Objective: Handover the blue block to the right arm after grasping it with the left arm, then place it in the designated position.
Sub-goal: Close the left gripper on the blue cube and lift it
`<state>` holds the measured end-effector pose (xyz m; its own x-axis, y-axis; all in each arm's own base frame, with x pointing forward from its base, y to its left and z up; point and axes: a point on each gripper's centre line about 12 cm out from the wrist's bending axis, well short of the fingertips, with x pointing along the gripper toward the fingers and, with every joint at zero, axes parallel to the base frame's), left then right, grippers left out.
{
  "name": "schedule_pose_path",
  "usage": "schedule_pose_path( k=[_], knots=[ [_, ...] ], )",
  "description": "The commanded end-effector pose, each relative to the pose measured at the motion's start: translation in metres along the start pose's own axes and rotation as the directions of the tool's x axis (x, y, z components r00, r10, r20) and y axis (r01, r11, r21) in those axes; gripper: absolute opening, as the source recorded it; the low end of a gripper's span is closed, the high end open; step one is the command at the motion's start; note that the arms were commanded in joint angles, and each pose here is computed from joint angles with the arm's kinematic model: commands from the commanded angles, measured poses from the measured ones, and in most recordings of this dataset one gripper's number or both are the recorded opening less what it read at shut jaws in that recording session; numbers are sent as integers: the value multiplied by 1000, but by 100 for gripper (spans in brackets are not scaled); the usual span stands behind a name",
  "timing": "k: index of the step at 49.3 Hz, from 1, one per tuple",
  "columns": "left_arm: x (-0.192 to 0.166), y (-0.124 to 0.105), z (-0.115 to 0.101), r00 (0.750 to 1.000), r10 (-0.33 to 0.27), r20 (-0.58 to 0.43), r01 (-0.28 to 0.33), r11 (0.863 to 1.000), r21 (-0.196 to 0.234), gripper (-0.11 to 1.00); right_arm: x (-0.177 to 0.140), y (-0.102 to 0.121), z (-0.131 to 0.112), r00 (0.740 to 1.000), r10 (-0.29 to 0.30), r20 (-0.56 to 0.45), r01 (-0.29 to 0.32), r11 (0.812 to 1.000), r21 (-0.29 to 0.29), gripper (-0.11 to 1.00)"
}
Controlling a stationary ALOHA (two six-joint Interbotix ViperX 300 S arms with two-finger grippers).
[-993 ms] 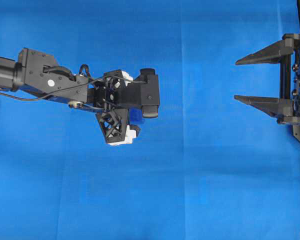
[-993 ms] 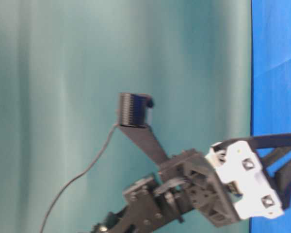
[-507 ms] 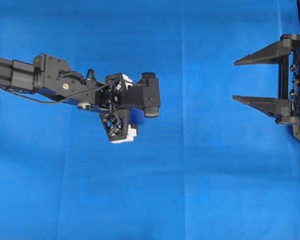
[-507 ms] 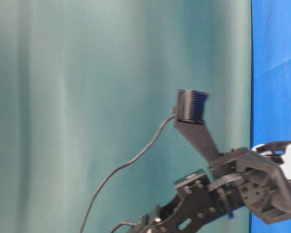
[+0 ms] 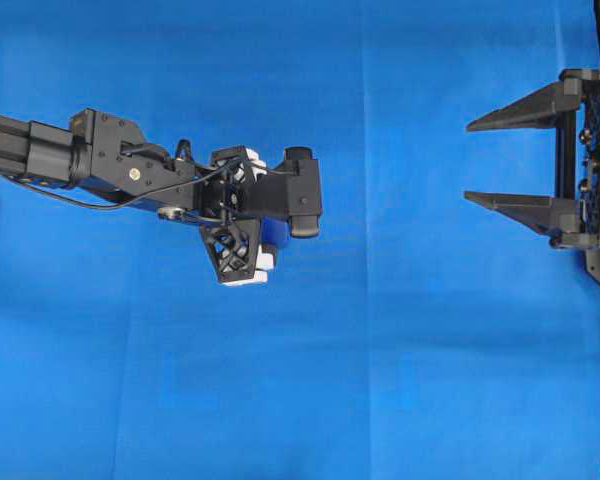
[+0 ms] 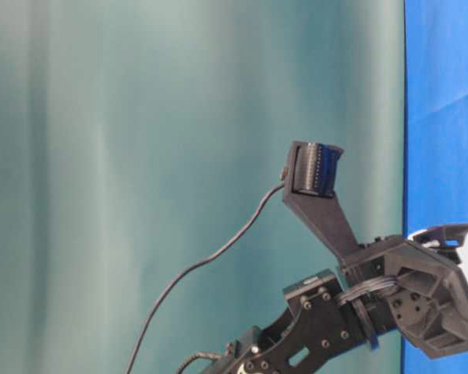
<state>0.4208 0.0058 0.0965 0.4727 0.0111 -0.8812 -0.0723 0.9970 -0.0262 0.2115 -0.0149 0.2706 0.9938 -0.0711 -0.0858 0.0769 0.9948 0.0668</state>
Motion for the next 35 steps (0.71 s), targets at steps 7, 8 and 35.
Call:
schedule_pose_path(
  k=[7, 8, 35],
  knots=[
    [-18, -5, 14, 1000, -4, -3, 4, 1000, 6, 49, 2, 0, 8, 1000, -2, 23, 2, 1000, 3, 98],
    [-18, -5, 15, 1000, -4, -2, 4, 1000, 6, 49, 2, 0, 8, 1000, -1, 23, 1, 1000, 3, 98],
    [-72, -6, 44, 999, -5, 38, 5, 1000, -4, 49, 2, 0, 8, 1000, -2, 19, 2, 1000, 3, 98]
  ],
)
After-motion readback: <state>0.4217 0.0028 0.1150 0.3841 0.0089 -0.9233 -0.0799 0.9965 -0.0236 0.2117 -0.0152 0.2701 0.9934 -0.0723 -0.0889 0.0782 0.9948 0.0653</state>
